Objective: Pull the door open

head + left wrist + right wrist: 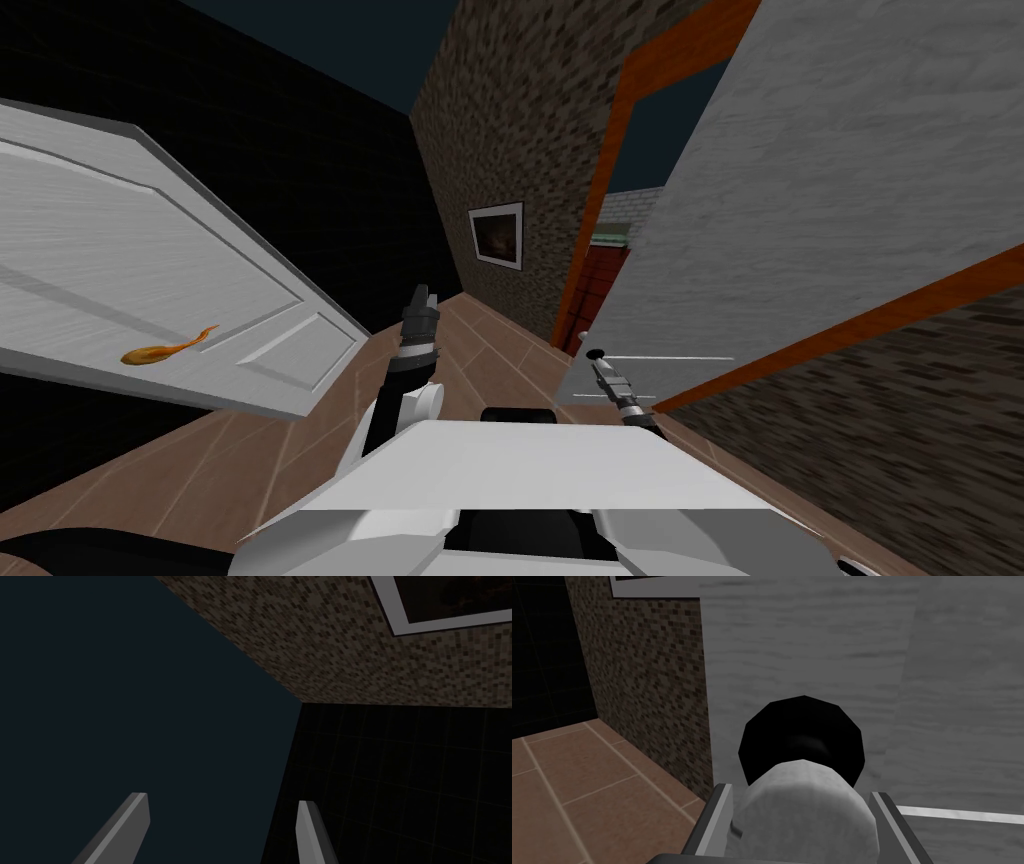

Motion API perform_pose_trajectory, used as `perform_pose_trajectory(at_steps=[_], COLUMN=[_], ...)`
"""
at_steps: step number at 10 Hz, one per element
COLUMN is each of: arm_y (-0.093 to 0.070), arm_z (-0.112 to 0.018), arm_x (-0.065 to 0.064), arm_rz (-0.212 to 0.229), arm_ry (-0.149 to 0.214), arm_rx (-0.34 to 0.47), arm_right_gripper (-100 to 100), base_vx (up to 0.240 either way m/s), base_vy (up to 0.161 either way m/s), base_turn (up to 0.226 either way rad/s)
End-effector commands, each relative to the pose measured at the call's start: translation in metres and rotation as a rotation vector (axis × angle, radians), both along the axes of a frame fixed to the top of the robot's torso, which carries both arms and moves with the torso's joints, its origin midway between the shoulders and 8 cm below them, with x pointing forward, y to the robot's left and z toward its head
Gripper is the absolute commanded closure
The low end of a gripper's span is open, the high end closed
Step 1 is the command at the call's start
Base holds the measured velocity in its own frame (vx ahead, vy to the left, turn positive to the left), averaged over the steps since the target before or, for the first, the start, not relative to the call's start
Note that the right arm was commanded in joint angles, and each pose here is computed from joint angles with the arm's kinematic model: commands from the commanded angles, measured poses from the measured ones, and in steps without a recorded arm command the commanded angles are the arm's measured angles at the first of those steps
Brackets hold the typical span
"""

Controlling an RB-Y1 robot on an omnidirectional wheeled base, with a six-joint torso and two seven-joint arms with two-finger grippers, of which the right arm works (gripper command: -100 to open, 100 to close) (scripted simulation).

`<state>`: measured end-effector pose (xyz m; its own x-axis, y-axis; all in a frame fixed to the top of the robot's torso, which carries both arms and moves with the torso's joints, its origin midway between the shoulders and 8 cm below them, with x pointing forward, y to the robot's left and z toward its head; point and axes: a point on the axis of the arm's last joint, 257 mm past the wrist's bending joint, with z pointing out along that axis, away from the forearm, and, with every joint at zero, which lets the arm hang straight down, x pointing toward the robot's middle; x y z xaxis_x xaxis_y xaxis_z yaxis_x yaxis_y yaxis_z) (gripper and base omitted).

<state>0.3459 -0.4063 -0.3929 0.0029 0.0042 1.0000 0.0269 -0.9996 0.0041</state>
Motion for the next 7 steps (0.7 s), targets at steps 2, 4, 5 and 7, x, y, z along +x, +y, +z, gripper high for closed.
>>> perform_pose_trajectory(at_steps=[2,4,5,7], arm_y=[0.001,0.001,0.0,-0.002], arm_z=[-0.001,-0.002,-0.002,-0.001], arm_x=[-0.006,-0.013,-0.016,-0.021], arm_rz=[0.013,0.028,0.033,0.044], arm_ry=[0.001,0.003,0.002,0.0], arm_rx=[0.002,0.004,0.004,0.004], arm_right_gripper=[100,100,100,100], base_vx=[-0.138,-0.184,-0.2,-0.21], base_vy=[-0.056,-0.046,-0.052,-0.081], base_turn=[0.07,0.167,0.128,0.16])
